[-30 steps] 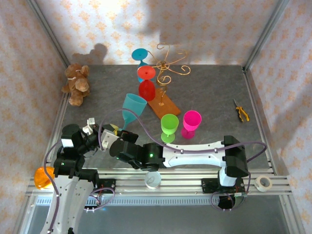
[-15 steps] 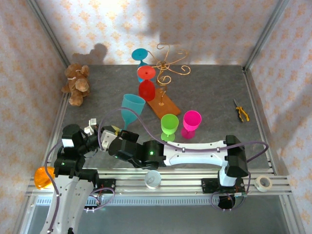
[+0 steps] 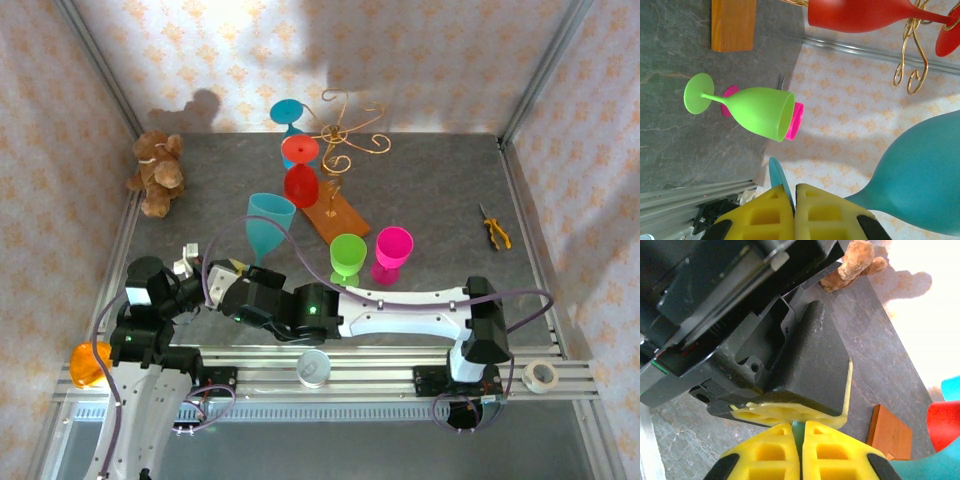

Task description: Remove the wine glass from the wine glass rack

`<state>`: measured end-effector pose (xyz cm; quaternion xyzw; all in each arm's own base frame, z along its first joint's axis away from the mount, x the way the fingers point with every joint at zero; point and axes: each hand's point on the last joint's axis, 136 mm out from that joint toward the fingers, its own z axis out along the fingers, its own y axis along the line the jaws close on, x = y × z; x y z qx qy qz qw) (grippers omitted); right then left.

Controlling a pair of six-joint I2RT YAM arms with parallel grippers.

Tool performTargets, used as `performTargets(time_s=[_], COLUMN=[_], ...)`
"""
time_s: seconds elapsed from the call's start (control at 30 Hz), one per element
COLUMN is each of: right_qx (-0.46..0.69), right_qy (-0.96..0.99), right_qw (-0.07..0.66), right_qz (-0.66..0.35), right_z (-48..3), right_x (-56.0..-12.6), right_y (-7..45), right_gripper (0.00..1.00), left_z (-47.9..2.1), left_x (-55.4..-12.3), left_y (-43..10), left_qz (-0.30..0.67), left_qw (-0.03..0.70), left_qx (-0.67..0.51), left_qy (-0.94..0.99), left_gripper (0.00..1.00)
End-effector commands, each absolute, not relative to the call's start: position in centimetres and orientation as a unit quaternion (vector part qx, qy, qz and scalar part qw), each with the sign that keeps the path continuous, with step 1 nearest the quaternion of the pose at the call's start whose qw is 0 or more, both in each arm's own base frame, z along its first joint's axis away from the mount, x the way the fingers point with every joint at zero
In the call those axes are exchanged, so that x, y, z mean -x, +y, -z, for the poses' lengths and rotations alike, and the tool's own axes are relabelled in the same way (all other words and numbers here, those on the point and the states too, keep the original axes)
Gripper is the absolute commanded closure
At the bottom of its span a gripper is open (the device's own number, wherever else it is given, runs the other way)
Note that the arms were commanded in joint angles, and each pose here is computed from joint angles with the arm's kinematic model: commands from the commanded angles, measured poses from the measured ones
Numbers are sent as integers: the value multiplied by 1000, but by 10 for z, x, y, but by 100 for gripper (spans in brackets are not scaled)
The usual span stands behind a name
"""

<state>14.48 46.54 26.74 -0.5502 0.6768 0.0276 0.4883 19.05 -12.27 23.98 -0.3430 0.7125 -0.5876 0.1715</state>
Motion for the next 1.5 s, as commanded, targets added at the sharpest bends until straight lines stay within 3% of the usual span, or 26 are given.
performTargets(time_s=[0.0, 0.47, 0.87, 1.23, 1.47], right_qx=[511, 506, 487, 460, 389], right_qy=[672, 683, 690, 730, 770], right_qw=[519, 510, 507, 419, 402], right_qz=[-134, -135, -172, -283, -307], right_z=[-333, -332, -352, -401, -418], right_x=[-124, -124, -118, -88, -115], right_y=[469, 462, 459, 460, 439], right_gripper=[91, 79, 76, 72, 69], left_z=[-251, -257, -255, -251, -252], left_x=[-202, -207, -208, -214, -216], left_y=[-113, -114, -113, -111, -109], left_qz=[576, 593, 592, 581, 581], left_qw=[250, 251, 256, 272, 290], left_qx=[313, 315, 312, 306, 296], left_qy=[713, 697, 698, 703, 700], left_gripper=[100, 100, 100, 100, 100])
